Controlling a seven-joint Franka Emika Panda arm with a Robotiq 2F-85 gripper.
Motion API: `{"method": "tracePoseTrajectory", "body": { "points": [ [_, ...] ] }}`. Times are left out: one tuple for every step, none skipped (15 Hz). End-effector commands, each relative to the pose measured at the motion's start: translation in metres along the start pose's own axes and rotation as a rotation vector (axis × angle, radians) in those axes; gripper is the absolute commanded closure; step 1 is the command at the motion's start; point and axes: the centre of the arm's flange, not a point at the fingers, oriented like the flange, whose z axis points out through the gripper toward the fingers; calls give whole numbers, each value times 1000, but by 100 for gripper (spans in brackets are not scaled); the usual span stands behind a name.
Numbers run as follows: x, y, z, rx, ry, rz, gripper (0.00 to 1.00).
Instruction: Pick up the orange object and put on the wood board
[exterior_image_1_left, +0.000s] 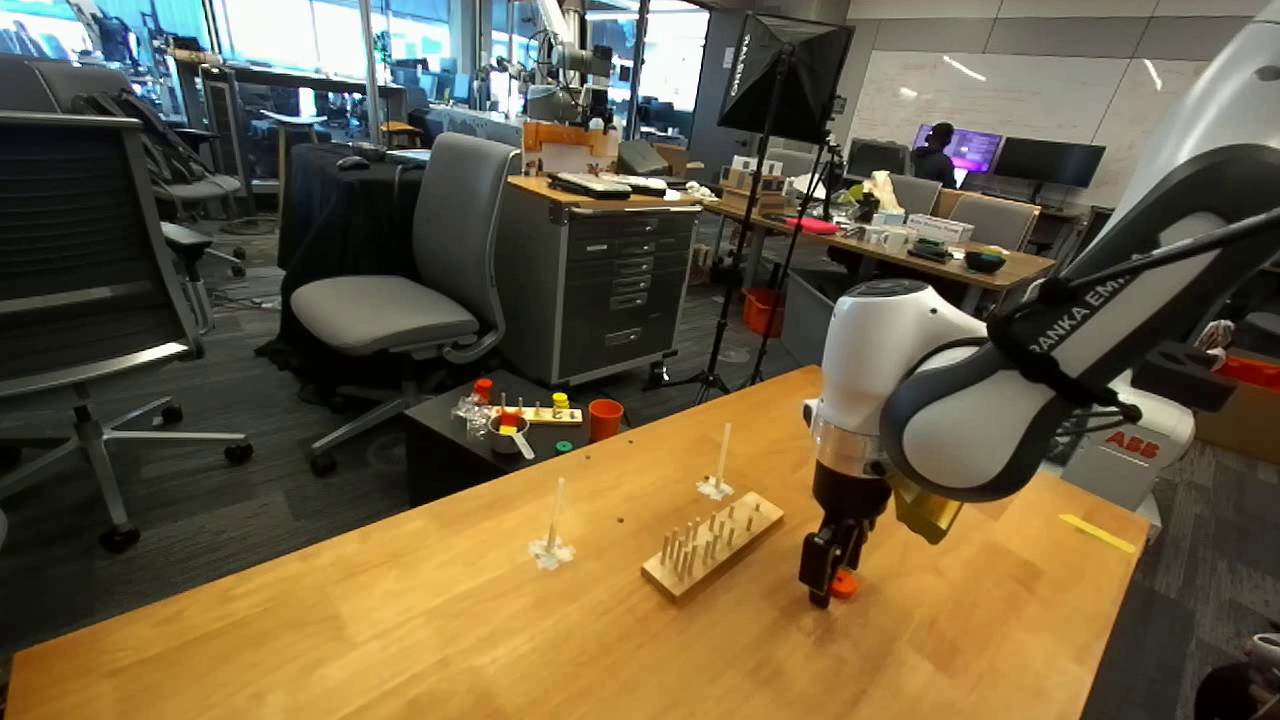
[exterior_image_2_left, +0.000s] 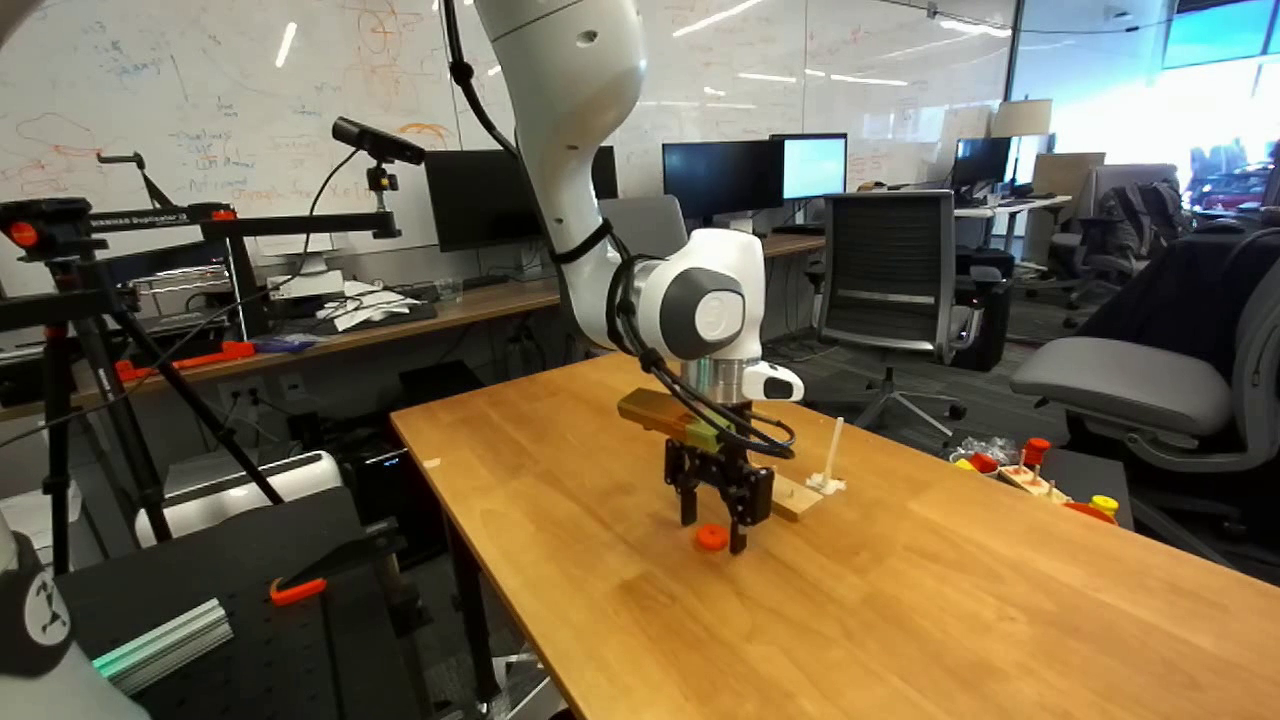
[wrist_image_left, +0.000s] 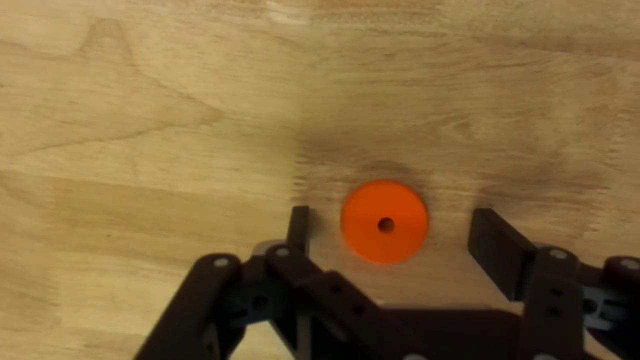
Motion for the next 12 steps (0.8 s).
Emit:
{"method": "tracePoseTrajectory", "body": {
  "points": [
    [6, -1, 1, 30, 22, 34, 51],
    [6, 0, 0, 34, 23, 40, 58],
    [7, 2, -1, 35, 26, 46, 64],
    [7, 6, -3, 39, 25, 57, 72],
    [7, 9, -5, 41, 25, 66, 79],
    [7, 13, -9, 43, 28, 77, 82],
    [7, 16, -9, 45, 27, 84, 82],
    [8, 21, -13, 49, 27, 98, 82],
    [9, 25, -15, 53, 30, 109, 82],
    [12, 30, -20, 57, 36, 122, 82],
    [14, 33, -25, 59, 46, 131, 82],
    [18, 36, -33, 64, 59, 140, 82]
  ]
}}
